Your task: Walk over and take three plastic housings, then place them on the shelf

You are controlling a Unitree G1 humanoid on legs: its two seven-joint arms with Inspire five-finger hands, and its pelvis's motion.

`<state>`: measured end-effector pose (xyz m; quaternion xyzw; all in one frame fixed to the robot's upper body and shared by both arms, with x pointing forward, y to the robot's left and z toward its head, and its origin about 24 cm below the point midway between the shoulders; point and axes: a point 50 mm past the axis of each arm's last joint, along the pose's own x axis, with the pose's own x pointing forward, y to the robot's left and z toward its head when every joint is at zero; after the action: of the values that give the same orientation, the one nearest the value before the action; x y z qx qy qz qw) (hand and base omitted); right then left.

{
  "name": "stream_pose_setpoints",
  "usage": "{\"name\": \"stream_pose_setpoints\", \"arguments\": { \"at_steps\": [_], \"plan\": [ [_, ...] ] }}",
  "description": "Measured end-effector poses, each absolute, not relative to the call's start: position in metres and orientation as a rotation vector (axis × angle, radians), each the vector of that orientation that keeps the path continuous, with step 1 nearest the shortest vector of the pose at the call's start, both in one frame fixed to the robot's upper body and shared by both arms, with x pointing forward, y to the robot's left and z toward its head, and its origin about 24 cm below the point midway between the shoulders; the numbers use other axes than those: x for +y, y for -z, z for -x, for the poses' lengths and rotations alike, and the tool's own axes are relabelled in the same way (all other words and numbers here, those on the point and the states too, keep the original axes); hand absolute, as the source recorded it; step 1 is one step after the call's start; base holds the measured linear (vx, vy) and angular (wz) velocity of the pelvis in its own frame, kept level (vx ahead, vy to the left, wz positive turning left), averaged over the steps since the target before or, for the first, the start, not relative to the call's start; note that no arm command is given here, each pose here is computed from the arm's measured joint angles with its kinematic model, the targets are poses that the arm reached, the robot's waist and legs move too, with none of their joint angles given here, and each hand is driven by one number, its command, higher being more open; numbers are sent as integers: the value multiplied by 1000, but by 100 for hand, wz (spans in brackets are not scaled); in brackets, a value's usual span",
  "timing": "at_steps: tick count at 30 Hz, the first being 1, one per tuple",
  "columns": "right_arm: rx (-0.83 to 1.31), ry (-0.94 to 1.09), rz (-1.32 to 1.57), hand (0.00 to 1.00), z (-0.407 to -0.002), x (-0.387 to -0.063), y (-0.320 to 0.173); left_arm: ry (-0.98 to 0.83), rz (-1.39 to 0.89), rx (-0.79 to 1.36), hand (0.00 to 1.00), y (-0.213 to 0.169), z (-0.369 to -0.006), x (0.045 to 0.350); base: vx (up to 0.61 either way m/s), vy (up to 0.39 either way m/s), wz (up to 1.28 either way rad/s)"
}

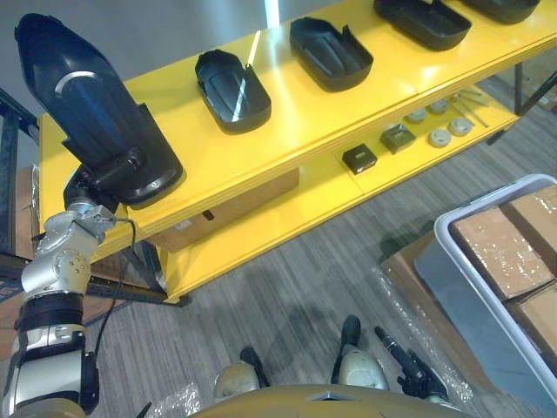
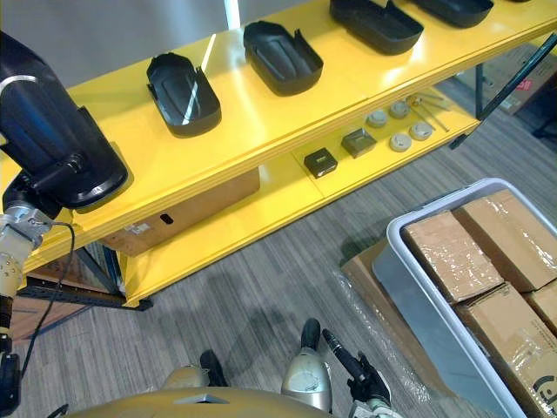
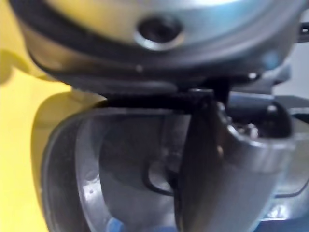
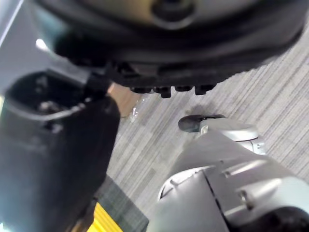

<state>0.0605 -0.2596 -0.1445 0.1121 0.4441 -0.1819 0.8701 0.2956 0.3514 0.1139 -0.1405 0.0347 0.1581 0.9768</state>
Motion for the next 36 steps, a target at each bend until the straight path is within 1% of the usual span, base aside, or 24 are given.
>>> {"name": "stream_pose_setpoints", "arguments": {
  "at_steps": [8,13,17,27,33,34,36],
  "plan": [
    [893,358,-234,100,-80,-261,142,-282,217,67,0,-131,-300,356,-6,5,19],
    [847,321,-229,100,-97,-263,137,-251,261,29,0,-144,-308,350,-52,8,14],
    [850,301,-197,100,-100,-267,134,-237,270,8,0,-152,-313,348,-44,9,11],
    [816,256,-189,100,-118,-261,131,-213,314,-47,0,-167,-320,343,-12,-3,5],
    [836,252,-195,100,-117,-260,132,-193,304,-71,0,-178,-327,337,-5,0,0],
    [837,253,-196,100,-117,-260,132,-186,300,-80,100,-182,-329,335,0,0,0],
    [832,262,-210,100,-117,-260,132,-182,296,-86,100,-185,-332,334,-2,1,-2]
  ]
}}
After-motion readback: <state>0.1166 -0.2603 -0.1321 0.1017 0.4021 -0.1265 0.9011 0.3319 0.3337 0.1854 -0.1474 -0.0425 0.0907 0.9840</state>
